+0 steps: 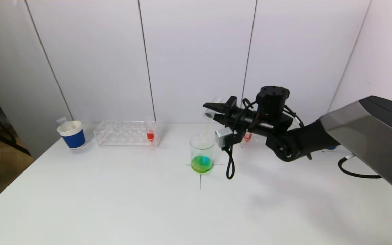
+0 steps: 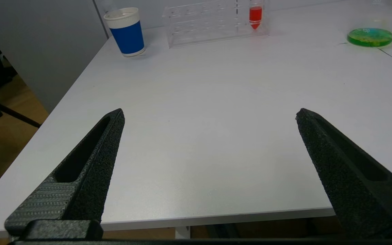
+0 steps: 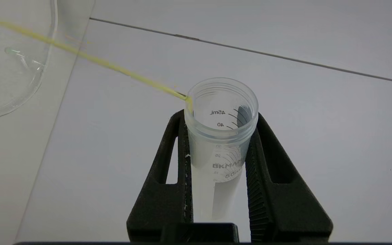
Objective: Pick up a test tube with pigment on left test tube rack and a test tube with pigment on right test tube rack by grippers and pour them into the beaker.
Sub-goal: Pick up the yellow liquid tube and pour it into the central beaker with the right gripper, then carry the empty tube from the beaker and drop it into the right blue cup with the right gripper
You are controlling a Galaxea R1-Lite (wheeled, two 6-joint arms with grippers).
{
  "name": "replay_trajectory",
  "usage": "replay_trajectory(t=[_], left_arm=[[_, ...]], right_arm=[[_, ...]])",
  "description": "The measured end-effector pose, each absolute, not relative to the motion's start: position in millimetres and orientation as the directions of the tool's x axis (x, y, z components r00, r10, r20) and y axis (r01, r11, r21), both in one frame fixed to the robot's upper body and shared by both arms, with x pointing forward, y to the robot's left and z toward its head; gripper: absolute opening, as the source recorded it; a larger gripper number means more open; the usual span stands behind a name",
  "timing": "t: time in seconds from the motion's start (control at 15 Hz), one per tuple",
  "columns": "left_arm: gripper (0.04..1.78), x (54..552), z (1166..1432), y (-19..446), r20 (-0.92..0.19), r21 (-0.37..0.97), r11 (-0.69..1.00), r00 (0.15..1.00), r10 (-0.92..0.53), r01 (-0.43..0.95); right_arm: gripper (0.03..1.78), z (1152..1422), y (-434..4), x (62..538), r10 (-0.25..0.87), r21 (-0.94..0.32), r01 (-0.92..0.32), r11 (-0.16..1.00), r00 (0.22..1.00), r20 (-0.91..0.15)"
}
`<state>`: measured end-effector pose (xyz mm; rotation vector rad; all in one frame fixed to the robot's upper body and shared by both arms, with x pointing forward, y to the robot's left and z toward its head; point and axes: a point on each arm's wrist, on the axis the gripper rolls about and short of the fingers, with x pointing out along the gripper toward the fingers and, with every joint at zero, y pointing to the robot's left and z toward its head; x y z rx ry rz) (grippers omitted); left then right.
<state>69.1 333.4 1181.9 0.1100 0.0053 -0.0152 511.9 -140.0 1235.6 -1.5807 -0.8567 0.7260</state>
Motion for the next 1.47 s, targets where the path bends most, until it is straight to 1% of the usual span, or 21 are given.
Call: replay_trajectory(t=[1.0, 1.2, 1.47], left_arm=[[1.76, 69, 1182, 333, -0.006, 0.110, 0.994, 1.000, -0.015, 0.015], [1.76, 69, 1182, 333, -0.006, 0.110, 0.994, 1.000, -0.015, 0.015], [1.76, 69, 1182, 333, -0.006, 0.110, 0.994, 1.000, -0.015, 0.015]], right_arm=[[0.50, 1239, -138, 510, 0.836, -0.986, 0.145, -0.085, 0.548, 0.009], [0.50, 1240, -137, 510, 0.828, -0.996, 0.083, -0.029, 0.560, 0.023], [0.50, 1248, -139, 509, 0.784, -0.989, -0.041, 0.140, 0.615, 0.085]])
